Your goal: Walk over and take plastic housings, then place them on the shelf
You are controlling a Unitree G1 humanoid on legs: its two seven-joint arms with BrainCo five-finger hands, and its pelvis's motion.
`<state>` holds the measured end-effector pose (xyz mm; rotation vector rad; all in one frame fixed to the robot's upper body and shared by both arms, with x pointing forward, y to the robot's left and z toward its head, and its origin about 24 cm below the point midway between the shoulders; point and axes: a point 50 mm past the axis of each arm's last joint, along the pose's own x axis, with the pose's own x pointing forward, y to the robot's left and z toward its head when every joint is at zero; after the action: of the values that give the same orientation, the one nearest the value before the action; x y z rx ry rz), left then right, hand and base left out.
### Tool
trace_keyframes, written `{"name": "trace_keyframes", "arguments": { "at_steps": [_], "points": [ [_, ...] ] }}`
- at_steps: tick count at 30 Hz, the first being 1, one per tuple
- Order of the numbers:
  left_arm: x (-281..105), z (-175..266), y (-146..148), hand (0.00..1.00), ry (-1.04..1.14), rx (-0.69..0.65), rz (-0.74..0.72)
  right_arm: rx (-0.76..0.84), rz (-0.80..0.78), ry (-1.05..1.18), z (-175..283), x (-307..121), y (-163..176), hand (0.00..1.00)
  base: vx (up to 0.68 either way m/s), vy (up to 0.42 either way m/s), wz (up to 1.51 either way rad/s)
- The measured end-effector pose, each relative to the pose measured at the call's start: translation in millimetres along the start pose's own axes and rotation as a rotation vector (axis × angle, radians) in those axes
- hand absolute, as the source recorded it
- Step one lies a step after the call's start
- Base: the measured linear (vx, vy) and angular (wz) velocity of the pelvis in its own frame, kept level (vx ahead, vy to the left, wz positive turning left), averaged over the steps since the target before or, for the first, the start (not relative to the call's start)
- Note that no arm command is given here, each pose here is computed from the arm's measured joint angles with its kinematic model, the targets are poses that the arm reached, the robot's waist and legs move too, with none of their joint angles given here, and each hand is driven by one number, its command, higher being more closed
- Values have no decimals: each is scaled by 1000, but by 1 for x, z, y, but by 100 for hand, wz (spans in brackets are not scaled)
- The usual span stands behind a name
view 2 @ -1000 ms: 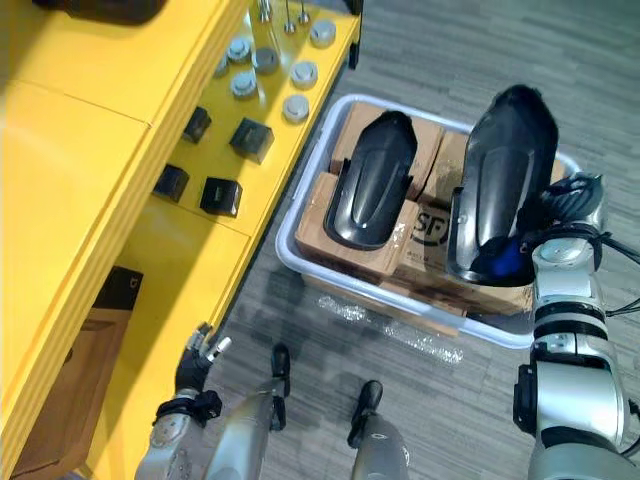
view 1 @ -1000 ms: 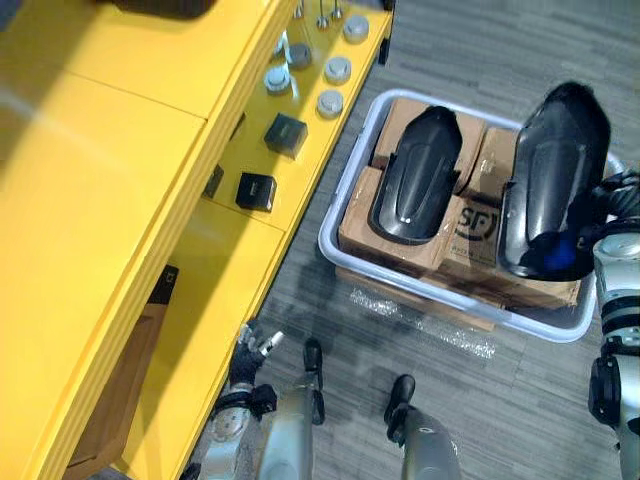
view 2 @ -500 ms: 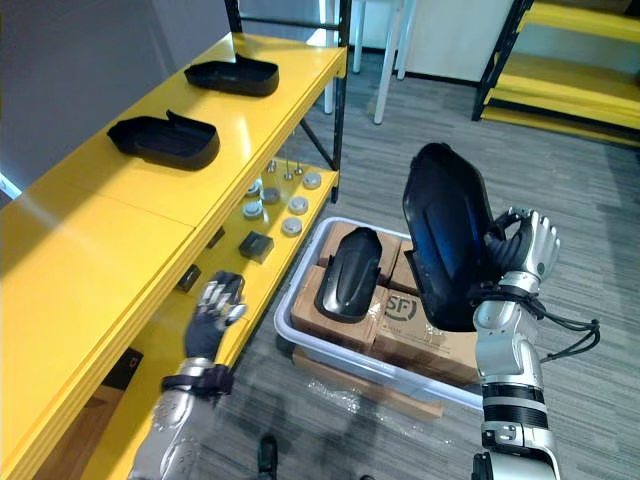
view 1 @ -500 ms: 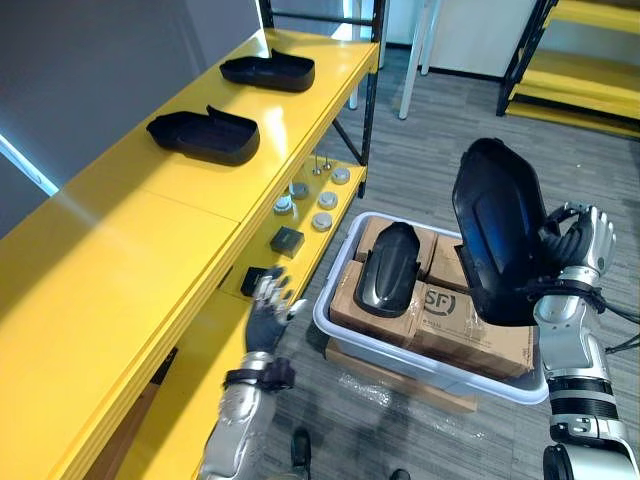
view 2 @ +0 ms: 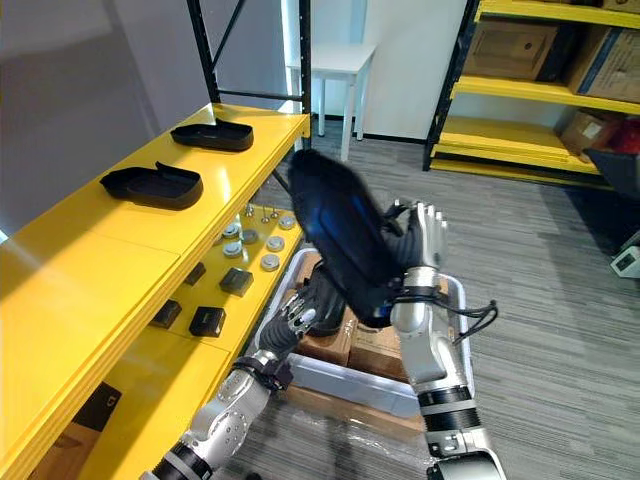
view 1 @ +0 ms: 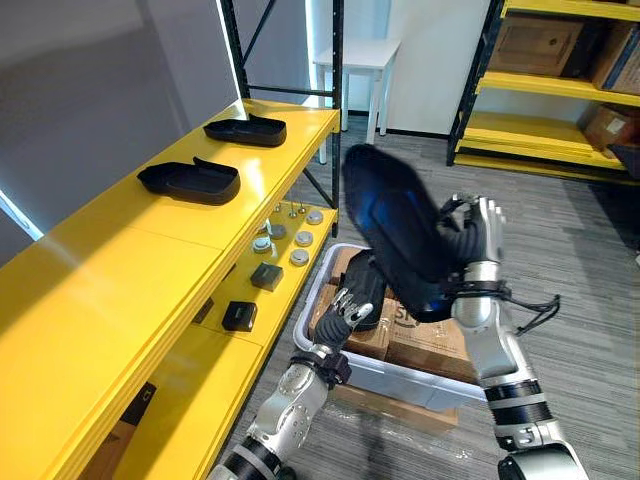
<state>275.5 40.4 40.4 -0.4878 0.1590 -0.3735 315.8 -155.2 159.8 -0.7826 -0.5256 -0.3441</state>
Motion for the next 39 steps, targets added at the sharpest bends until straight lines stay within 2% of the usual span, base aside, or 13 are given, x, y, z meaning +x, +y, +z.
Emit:
{"name": "trace_keyframes", "arguments": {
  "at_steps": [5,11,12,15,22,24,26,32,33,36,39],
  "points": [
    [11,2,-9,0,0,70,15,75,69,-27,17,-11,23,100,5,1,2],
    [14,3,-5,0,-5,65,120,133,105,-40,27,-20,35,100,24,-6,13],
    [15,6,-3,100,-17,61,136,144,118,-45,29,-22,38,100,0,0,0],
    [16,12,2,100,-53,30,187,176,115,-46,34,-25,42,100,0,0,0],
    [13,31,18,100,-185,-236,342,317,127,-37,42,-42,54,100,-28,-1,1],
    [9,33,19,100,-218,-276,370,378,120,-37,47,-48,56,100,-30,-20,43],
    [6,33,17,100,-234,-295,391,433,115,-16,46,-53,57,100,-37,-14,88],
    [2,39,16,100,-287,-244,427,505,112,10,44,-51,58,100,95,72,149],
    [-4,47,19,100,-336,-235,445,526,118,-13,51,-48,61,0,224,158,89],
    [-21,65,31,100,-454,-151,505,621,153,-31,71,-47,71,0,132,160,42],
    [-30,81,34,100,-553,-25,533,685,204,4,65,-57,74,0,133,219,95]
  ]
}}
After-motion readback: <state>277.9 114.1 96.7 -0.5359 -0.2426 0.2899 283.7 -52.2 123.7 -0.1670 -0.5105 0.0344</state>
